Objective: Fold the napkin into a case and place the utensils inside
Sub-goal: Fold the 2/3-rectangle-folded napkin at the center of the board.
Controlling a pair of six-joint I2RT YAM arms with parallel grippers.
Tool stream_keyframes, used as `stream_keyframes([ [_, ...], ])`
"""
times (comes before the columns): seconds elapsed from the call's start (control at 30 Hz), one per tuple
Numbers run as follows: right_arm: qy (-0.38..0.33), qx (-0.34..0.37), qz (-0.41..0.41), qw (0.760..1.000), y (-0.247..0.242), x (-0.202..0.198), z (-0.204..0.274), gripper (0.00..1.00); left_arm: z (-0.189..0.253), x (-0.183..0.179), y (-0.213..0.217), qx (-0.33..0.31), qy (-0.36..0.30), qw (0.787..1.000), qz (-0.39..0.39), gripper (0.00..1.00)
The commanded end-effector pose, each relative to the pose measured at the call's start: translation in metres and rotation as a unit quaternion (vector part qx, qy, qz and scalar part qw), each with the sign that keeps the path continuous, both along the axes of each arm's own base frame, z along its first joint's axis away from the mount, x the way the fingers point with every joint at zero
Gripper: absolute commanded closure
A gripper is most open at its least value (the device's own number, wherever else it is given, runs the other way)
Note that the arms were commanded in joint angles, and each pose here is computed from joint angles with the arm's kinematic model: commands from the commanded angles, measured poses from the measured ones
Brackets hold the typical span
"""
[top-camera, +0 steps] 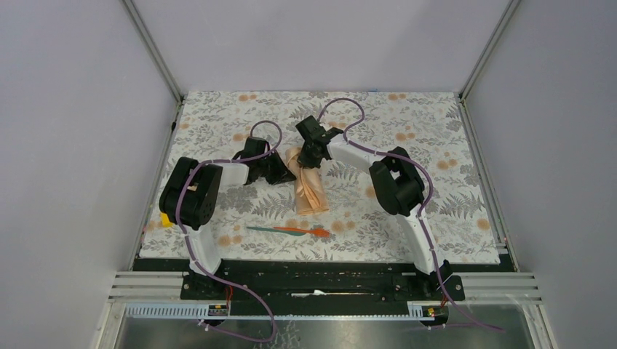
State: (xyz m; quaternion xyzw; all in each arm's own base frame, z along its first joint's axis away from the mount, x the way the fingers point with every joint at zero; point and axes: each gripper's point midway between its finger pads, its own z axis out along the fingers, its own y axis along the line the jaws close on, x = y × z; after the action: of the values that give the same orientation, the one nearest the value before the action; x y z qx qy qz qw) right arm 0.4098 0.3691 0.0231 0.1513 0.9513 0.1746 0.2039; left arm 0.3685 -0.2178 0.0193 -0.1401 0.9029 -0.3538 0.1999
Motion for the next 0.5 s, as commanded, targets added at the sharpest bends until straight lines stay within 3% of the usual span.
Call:
stream_keyframes([
  [0.0, -0.026, 0.058, -0.019, 0.998, 0.016, 0.012, 0.044, 1.0, -0.028, -0.01, 0.011, 0.037, 0.022, 0.999, 0.009, 0.94],
  [0.3, -0.04, 0.079, -0.034, 0.996, 0.02, 0.017, 0.063, 1.0, -0.022, -0.015, 0.017, 0.051, 0.018, 0.998, 0.013, 0.95],
  [0.47, -0.014, 0.088, -0.047, 0.995, 0.024, 0.014, 0.046, 1.0, -0.021, -0.015, 0.018, 0.055, 0.017, 0.998, 0.014, 0.96],
])
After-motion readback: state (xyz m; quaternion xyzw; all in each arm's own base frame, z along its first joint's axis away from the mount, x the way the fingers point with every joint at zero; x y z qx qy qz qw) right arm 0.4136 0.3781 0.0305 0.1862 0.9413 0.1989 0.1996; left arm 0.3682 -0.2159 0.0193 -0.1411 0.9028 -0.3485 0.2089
